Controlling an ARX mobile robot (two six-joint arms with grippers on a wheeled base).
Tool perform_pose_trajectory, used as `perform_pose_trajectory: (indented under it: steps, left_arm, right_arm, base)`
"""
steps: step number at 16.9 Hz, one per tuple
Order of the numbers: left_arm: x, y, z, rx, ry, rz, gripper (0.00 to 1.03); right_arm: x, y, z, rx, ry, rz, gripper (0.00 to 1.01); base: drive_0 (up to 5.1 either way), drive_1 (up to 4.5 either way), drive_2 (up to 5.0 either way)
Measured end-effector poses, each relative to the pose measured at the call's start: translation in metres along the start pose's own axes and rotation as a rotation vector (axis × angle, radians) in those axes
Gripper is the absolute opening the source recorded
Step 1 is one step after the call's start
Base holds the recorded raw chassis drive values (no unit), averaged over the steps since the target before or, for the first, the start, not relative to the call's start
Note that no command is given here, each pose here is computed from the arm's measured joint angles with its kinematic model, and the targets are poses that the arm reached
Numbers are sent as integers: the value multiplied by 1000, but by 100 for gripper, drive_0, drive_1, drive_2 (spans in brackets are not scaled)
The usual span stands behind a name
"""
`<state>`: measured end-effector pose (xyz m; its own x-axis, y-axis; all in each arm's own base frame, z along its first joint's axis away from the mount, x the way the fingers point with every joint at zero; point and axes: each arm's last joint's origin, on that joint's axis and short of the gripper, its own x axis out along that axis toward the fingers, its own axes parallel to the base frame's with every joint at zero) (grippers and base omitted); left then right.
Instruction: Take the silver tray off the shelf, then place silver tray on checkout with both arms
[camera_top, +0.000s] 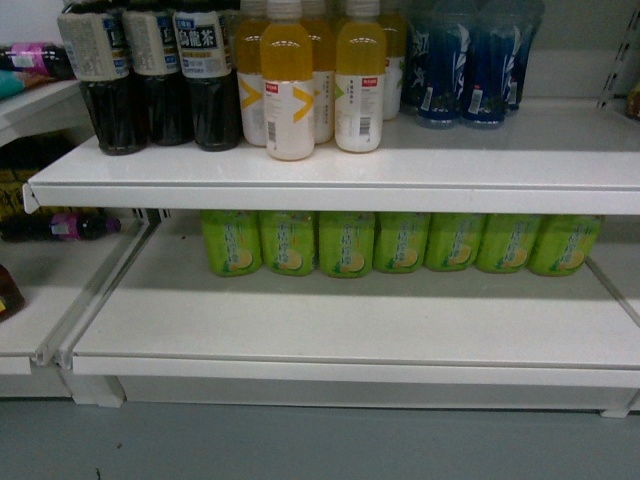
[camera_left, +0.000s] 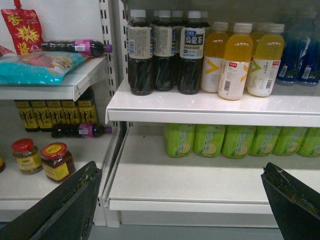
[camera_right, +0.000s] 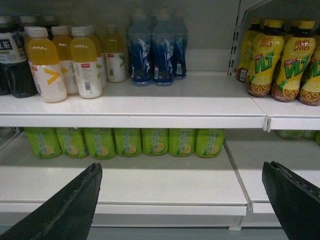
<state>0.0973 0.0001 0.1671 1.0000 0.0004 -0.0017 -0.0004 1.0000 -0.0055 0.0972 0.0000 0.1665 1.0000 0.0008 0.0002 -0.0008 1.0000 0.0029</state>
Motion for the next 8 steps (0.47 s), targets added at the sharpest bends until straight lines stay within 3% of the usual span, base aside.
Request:
perform_pose_trajectory:
  steps: [8]
  left_arm:
    - [0, 0, 0, 6, -4, 0, 98]
  right_arm:
    - [0, 0, 0, -2, -2, 0, 98]
  base:
    - [0, 0, 0]
